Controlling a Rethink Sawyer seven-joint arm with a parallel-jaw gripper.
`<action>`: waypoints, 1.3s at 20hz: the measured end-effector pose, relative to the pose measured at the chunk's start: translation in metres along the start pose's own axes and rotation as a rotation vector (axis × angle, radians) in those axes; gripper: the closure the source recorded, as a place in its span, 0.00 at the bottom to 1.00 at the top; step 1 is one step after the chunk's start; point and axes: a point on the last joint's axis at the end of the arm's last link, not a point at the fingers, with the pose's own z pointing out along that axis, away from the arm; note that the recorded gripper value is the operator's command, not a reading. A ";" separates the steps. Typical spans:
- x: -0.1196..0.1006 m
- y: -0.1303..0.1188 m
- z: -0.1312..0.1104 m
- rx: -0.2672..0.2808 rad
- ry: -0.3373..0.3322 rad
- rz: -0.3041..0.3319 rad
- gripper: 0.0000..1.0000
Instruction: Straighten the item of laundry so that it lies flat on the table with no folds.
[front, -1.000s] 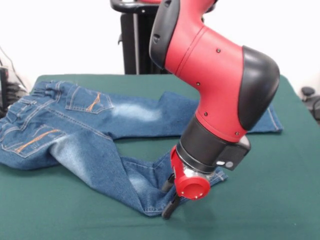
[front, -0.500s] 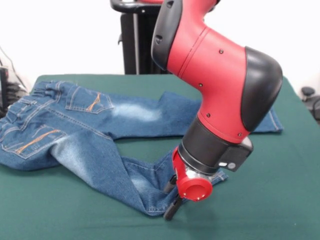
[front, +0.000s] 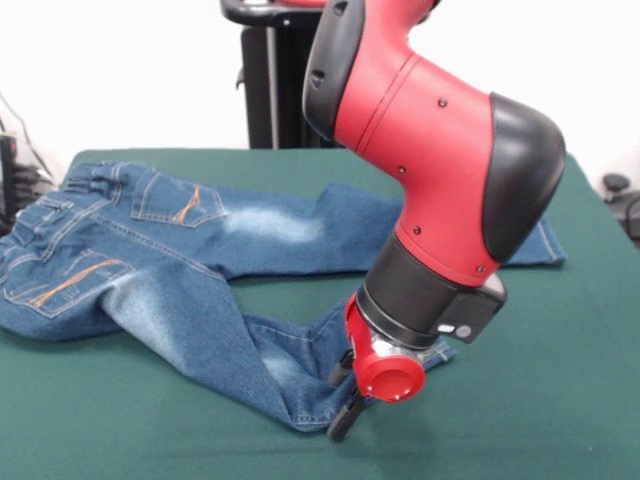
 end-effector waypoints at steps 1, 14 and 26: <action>0.001 0.000 -0.001 0.002 0.001 0.000 0.00; 0.023 0.014 -0.022 0.073 0.056 0.066 0.00; 0.029 0.020 -0.028 0.071 0.066 0.114 0.00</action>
